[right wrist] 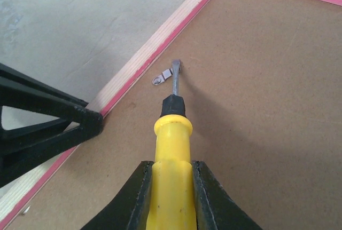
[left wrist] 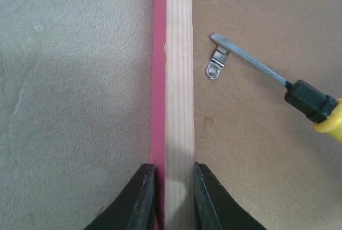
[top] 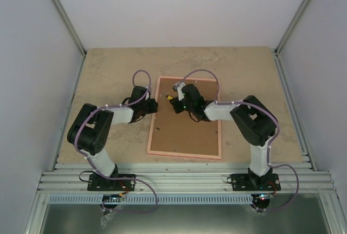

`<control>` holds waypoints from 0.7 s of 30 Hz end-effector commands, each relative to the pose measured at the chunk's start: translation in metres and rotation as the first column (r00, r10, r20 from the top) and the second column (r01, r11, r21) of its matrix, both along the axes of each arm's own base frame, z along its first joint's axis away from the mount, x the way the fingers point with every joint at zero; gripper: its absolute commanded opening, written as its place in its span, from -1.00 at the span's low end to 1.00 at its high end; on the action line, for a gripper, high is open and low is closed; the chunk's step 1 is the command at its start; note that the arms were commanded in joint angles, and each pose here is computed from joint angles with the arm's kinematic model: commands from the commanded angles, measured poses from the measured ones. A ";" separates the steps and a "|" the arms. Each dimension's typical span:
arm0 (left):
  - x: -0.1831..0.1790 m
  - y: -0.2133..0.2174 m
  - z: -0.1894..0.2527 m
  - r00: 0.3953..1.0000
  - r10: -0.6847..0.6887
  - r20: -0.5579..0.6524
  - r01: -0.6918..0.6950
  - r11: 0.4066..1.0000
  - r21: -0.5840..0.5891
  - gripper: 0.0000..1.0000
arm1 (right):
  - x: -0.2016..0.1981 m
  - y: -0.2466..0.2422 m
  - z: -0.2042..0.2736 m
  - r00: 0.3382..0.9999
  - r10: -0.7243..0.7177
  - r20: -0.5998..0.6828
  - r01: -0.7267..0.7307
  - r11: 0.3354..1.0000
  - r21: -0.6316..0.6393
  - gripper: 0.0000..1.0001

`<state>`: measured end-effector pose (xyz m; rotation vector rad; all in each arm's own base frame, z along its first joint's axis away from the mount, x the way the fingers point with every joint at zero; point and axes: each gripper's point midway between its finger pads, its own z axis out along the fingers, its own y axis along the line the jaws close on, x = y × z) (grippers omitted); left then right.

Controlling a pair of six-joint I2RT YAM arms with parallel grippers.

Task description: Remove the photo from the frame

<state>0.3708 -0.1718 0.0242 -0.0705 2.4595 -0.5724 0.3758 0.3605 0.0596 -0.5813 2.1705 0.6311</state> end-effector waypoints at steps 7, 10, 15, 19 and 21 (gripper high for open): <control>-0.041 0.002 -0.039 0.982 -0.033 -0.187 0.039 0.999 0.030 -0.66 | -0.024 -0.008 -0.004 0.995 0.051 -0.087 -0.056 0.997 -0.051 -0.99; -0.041 0.003 -0.040 0.982 -0.030 -0.188 0.037 0.999 0.033 -0.66 | -0.026 -0.008 -0.004 0.994 0.052 -0.098 -0.058 0.997 -0.058 -0.99; -0.041 0.002 -0.040 0.981 -0.031 -0.190 0.038 0.999 0.033 -0.66 | -0.028 -0.010 -0.001 0.992 0.046 -0.115 -0.055 0.996 -0.072 -0.99; -0.041 0.003 -0.040 0.982 -0.029 -0.189 0.037 0.999 0.035 -0.65 | -0.031 -0.010 0.004 0.991 0.054 -0.123 -0.063 0.995 -0.075 -0.99; -0.041 0.003 -0.040 0.982 -0.029 -0.188 0.036 0.999 0.035 -0.65 | -0.031 -0.010 0.008 0.991 0.056 -0.120 -0.065 0.995 -0.071 -0.99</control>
